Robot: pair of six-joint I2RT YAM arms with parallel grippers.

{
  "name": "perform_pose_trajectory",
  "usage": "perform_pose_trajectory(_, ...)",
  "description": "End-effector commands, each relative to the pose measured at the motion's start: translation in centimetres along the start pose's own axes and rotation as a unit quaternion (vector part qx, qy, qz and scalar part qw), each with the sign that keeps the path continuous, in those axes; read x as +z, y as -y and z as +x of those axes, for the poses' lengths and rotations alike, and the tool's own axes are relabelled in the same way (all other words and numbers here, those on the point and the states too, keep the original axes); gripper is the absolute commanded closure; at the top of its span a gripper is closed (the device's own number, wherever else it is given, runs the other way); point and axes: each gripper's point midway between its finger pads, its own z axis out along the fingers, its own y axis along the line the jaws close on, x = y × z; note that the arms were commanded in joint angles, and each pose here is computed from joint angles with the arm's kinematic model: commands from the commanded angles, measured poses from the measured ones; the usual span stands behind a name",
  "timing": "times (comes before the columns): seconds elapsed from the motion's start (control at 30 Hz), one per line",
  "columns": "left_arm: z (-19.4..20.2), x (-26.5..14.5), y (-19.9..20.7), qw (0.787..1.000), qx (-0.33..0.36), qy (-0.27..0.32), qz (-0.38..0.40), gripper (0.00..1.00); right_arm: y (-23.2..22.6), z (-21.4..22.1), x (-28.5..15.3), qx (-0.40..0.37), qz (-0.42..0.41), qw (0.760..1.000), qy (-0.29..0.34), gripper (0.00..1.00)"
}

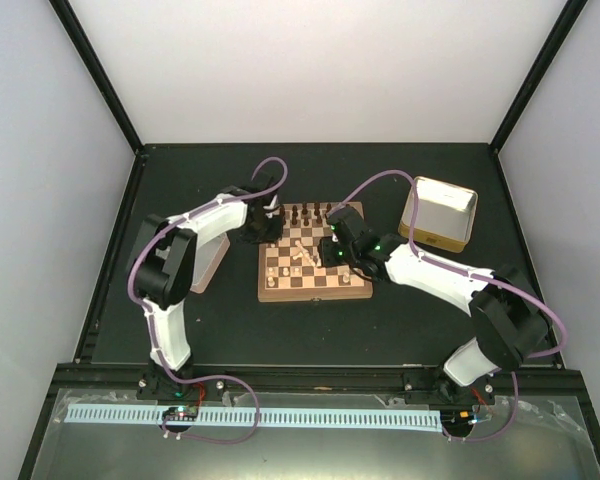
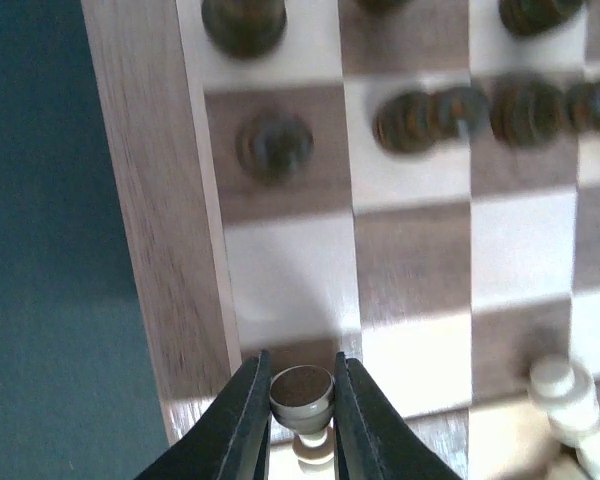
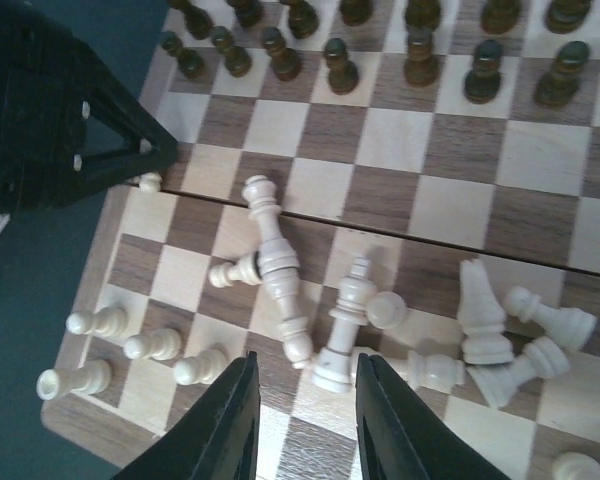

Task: Set up the chess pieces on the board
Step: Pick up the chess piece from the chessboard, then place the chess piece on the chessboard.

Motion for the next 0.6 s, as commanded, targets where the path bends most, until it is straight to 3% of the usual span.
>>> perform_pose_trajectory(0.0, 0.7, -3.5, 2.6, 0.995, -0.02, 0.029, 0.09, 0.86, -2.5, -1.2, -1.0, -0.018, -0.071, 0.997, 0.025, 0.7)
perform_pose_trajectory(0.1, 2.5, -5.5, 4.2, 0.985, -0.049, 0.027, 0.164, 0.86, -4.4, -1.7, -1.8, -0.027, -0.127, 0.991, 0.036, 0.69)
perform_pose_trajectory(0.27, 4.1, -10.1, 7.2, 0.95, -0.096, 0.033, 0.297, 0.85, -7.0, -2.3, -2.5, -0.04, -0.186, 0.98, 0.05, 0.67)
perform_pose_trajectory(0.43, 5.9, -13.1, 9.2, 0.9, -0.153, 0.004, 0.408, 0.84, -9.6, -2.5, -3.9, -0.064, -0.217, 0.972, 0.07, 0.59)
perform_pose_trajectory(0.57, 6.8, -14.9, 10.2, 0.848, -0.208, -0.017, 0.487, 0.84, -10.7, -2.3, -5.0, -0.072, -0.237, 0.965, 0.086, 0.56)
